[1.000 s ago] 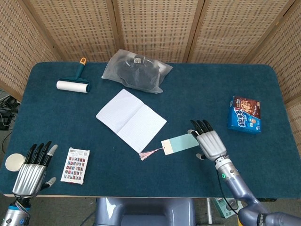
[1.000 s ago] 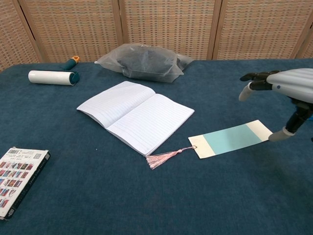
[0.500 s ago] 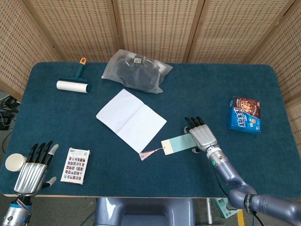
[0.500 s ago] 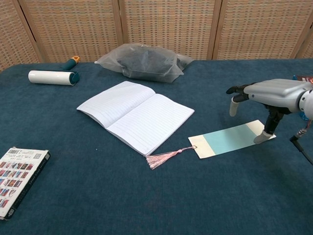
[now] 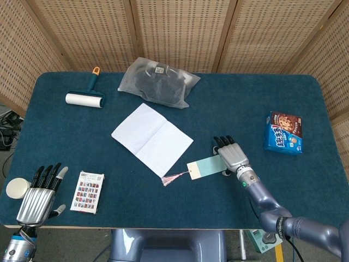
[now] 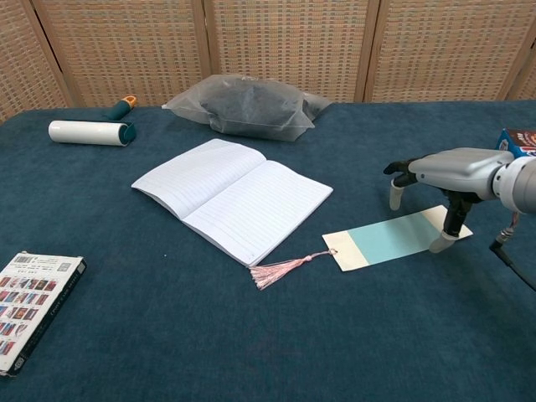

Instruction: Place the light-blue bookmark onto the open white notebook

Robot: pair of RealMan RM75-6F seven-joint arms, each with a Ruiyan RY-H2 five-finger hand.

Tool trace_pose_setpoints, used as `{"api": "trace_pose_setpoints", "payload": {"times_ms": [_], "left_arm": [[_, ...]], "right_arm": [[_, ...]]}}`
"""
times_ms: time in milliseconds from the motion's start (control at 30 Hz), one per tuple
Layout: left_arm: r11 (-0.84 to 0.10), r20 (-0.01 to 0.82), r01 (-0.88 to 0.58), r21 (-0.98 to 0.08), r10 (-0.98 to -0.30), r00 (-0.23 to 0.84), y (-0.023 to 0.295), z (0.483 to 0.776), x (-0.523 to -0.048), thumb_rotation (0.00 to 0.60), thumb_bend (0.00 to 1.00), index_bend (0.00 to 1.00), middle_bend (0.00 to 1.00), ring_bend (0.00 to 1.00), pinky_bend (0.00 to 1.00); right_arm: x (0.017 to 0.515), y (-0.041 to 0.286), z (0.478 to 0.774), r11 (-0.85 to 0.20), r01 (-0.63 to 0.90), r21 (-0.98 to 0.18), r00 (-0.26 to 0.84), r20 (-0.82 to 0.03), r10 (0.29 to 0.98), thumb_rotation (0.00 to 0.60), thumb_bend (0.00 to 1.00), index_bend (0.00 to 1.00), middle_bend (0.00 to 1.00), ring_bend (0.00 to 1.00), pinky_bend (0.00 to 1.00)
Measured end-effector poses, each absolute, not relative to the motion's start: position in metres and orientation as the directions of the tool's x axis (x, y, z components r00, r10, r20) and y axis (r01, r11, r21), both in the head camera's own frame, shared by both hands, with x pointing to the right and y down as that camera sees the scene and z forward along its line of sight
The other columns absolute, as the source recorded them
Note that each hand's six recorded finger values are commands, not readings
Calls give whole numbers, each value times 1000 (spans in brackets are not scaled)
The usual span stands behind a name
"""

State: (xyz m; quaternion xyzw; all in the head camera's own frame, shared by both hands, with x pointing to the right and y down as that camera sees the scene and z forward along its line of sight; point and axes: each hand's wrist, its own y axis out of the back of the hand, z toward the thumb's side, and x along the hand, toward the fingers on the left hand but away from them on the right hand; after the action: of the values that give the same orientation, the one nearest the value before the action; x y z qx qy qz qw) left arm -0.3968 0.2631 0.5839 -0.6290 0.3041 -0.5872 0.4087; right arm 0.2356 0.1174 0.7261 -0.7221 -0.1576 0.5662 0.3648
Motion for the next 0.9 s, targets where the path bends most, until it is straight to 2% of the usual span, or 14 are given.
{"api": "trace_pose_setpoints", "payload": {"times_ms": [900], "left_arm": [[-486,494,92,-869,-860,125,261,587,-397,600,0,0,0,0,0]], "right_arm": [[227,122,739,-701,-203,-684,319,-723,613,600,245,337,16,0,76]]}}
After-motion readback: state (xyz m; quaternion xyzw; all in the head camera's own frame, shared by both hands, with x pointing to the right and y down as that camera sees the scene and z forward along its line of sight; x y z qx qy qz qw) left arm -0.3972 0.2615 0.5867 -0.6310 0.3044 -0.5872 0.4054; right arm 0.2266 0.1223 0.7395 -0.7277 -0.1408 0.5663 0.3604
